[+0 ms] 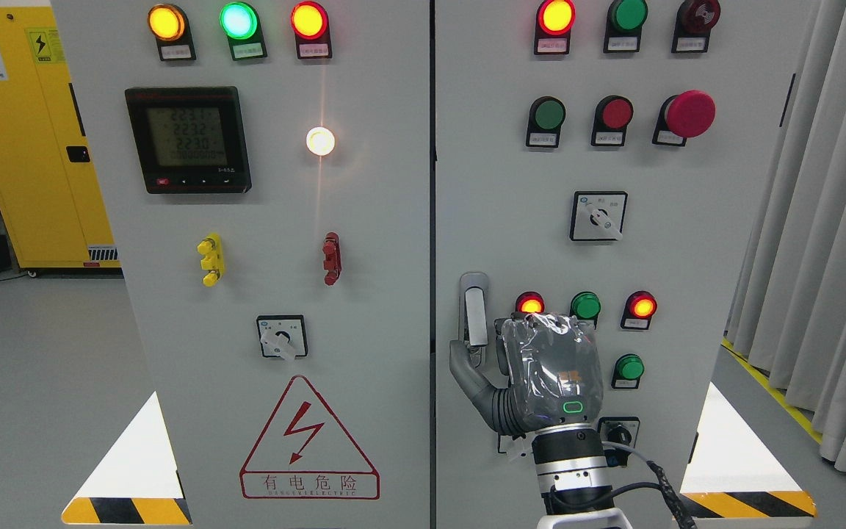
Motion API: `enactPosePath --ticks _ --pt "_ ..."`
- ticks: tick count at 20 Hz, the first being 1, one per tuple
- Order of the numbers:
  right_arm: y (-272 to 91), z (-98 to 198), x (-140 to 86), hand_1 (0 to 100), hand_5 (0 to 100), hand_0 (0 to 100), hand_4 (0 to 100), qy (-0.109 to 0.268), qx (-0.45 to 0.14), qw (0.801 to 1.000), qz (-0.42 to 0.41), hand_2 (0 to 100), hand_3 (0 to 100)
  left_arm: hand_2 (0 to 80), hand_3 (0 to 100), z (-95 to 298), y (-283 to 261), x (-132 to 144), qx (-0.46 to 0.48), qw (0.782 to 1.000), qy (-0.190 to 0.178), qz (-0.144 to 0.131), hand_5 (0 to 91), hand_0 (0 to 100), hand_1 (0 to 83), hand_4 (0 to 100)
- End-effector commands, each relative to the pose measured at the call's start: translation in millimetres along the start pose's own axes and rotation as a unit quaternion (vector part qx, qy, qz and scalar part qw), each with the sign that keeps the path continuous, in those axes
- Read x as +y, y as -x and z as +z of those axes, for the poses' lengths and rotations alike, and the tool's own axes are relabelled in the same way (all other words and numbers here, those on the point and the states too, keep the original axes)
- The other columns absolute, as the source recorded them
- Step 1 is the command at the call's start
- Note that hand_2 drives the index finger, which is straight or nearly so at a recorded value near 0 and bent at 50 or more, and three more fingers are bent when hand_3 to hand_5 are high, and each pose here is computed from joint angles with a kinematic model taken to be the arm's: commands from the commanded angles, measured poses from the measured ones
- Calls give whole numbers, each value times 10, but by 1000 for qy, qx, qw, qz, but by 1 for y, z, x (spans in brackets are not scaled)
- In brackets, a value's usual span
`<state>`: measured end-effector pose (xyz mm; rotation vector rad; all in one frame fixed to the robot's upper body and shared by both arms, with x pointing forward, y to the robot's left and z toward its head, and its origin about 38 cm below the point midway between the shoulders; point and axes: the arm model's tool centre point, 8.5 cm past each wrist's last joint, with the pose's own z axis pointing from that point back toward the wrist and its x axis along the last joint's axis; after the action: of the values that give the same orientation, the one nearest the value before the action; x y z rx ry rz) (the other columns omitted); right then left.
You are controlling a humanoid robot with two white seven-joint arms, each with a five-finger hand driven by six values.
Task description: Release door handle
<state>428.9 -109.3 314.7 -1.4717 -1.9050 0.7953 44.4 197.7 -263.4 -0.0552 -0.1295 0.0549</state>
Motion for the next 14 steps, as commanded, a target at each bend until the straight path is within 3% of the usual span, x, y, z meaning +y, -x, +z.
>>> enactPosePath --ticks 1,14 --pt "0 -1 2 272 1000 365 1000 -3 0 1000 1 1000 1000 0 0 0 0 0 0 1000 0 0 0 120 556 0" --pt "1 -5 1 309 1000 411 1000 1 3 1000 1 1000 1000 0 0 0 0 0 0 1000 0 0 0 120 556 0"
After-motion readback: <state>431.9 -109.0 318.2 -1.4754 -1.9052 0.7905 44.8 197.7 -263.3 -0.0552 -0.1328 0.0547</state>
